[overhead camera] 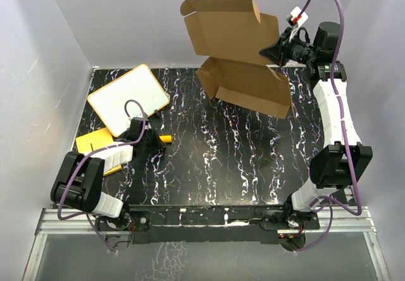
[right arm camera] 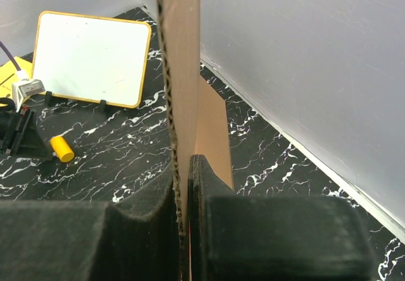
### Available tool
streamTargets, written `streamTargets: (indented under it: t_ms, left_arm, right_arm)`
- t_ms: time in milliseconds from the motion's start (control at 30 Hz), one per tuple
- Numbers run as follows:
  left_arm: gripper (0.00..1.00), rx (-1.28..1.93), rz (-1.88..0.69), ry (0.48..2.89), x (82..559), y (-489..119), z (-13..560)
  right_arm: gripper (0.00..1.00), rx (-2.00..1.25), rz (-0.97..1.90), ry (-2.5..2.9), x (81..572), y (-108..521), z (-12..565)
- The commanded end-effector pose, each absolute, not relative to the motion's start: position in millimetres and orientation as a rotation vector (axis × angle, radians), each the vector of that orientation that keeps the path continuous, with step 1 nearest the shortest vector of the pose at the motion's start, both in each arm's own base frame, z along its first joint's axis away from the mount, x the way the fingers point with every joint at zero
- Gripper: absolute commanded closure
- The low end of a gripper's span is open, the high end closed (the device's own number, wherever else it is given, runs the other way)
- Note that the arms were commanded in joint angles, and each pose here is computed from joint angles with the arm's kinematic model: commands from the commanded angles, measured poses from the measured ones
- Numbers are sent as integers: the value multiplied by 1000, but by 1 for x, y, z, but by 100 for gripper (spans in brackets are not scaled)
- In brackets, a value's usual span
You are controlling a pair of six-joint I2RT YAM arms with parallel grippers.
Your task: Fold the paper box
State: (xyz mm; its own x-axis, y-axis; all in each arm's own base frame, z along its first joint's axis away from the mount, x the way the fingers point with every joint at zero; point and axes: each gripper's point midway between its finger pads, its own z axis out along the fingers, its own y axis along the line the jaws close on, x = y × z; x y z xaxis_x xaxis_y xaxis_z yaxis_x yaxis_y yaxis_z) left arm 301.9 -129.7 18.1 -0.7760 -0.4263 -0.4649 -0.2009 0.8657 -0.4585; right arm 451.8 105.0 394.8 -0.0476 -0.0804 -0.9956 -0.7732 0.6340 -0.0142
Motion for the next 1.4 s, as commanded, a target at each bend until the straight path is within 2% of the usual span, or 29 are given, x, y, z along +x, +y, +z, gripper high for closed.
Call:
streamTargets:
  t_ms: [0,367,1033,1233,1367]
  left_arm:
    - [81,-452,-469,2489,289,-122,18]
    - [80,-454,-513,2448,268,-119,40]
    - [75,-285,-529,2312,305,-126,97]
    - [46,-127,-606,2090,337,-138,155]
    - [23,-18,-732,1852,369,-143,210]
  right_arm:
    - [92,-772,652,1455,438,111,422]
    - [92,-786,665,1452,435,112,421]
    - [92,-808,691,1448,431,116,418]
    - [92,-829,722,1424,426,120,428]
    - [92,-838,728,1357,425,123,468]
